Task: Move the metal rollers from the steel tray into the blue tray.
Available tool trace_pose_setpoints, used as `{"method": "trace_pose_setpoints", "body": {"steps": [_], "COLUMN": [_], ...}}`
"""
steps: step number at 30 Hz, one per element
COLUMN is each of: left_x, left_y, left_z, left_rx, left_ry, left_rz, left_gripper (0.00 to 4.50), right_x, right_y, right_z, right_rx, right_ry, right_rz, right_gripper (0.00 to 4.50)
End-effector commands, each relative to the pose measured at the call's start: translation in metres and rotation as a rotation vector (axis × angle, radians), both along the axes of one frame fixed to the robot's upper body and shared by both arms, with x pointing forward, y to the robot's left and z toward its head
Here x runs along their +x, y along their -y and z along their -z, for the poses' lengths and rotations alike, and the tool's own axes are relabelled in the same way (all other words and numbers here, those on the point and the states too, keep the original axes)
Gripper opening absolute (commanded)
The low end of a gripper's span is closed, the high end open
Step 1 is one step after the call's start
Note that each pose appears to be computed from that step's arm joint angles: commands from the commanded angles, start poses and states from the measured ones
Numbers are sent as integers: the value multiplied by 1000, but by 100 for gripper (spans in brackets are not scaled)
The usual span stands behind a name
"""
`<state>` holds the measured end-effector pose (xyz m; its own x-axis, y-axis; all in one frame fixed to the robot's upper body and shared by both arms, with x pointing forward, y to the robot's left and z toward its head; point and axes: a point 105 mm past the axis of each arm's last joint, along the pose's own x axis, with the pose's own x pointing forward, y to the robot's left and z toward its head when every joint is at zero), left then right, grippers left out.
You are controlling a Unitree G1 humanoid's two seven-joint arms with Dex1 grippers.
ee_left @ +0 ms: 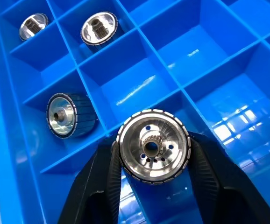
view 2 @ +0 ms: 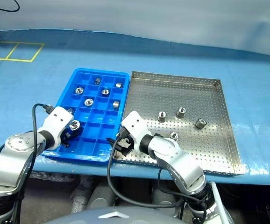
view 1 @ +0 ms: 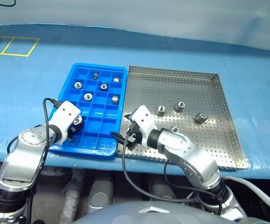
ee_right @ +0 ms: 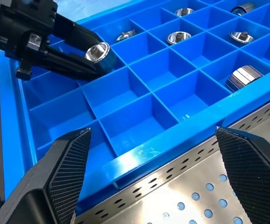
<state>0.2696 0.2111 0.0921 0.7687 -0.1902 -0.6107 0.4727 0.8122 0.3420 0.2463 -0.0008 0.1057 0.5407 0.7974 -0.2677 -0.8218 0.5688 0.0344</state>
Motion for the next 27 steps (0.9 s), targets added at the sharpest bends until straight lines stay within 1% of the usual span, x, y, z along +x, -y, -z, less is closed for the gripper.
{"method": "trace_pose_setpoints", "body": {"steps": [1,9,11,12,14,17,18,20,23,24,26,27], "left_x": [0,1,0,0,-1,1,5,10,33,37,40,42], "left_y": [1,4,4,4,5,7,8,13,52,64,89,102], "left_z": [5,4,3,2,-2,-12,-17,-27,-75,-84,-93,-94], "left_rx": [14,27,30,28,29,37,30,-3,-178,-215,-280,-326], "left_ry": [-18,-27,-29,-32,-35,-2,27,80,350,407,454,438], "left_rz": [12,47,52,56,76,102,107,118,262,321,460,527], "left_gripper": [178,178,249,272,334,427,449,449,449,449,449,449], "right_x": [-1,0,0,0,0,0,0,1,2,4,5,6], "right_y": [0,3,3,3,4,5,5,6,14,20,34,44], "right_z": [-14,-14,-14,-14,-14,-15,-15,-16,-23,-24,-23,-22], "right_rx": [32,32,33,33,33,36,39,45,59,56,42,29], "right_ry": [53,57,58,58,59,62,64,67,100,107,113,114], "right_rz": [2,27,32,34,39,48,50,54,90,113,166,203], "right_gripper": [450,450,450,450,450,450,450,450,450,450,450,450]}}
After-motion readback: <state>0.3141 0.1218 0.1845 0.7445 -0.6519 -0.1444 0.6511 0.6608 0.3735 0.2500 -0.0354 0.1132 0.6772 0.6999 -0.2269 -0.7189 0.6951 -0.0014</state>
